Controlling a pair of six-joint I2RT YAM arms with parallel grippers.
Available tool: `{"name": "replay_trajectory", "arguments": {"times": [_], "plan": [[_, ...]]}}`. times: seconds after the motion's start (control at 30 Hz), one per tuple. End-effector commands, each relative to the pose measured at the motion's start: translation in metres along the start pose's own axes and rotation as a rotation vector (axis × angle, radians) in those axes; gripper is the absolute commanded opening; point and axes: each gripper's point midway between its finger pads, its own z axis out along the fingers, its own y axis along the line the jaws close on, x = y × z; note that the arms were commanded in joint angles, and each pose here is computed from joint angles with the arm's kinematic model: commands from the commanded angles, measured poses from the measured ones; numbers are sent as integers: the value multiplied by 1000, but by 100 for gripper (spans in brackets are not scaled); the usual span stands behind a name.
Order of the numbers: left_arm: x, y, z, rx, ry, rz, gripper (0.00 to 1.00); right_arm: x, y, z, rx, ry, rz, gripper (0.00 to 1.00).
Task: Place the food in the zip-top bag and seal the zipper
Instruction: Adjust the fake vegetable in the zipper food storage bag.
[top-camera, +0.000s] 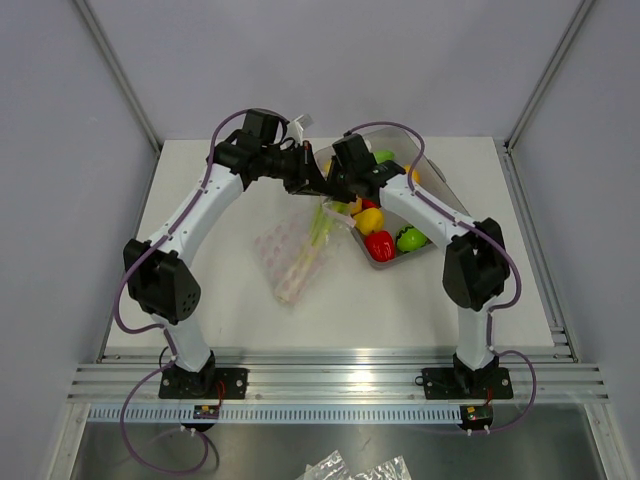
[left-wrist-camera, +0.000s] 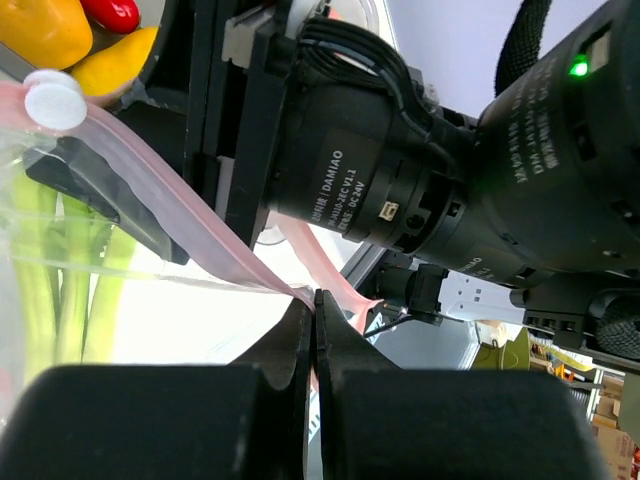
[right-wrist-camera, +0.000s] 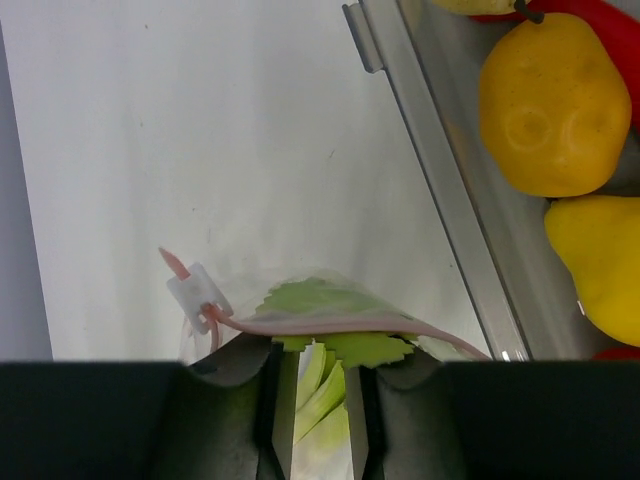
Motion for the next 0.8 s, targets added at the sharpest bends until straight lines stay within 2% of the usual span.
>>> {"name": "replay_trajectory", "arguments": {"times": [0.0,0.17,0.37,0.57,0.7,0.77], "plan": [[-9,-26,-9,76,-30,71,0,-36,13,-51,-23,-122,-26,31],[-13,-21,-8,79,-30,67,0,-46,7,-87,-26,-171,-28,34],[-18,-18,-7,73,-24,85,0,-59,3,-131,-44,-250,-19,44],[-21,-18,-5,72,-17,107,0,-72,-18,-140,-20,-290,21,43],[-21,-17,-5,70,-16,116,0,-65,-29,-128,-9,-236,1,42],[-20,-17,-6,70,-12,123,0,-57,-33,-118,-4,-178,-24,49]]}}
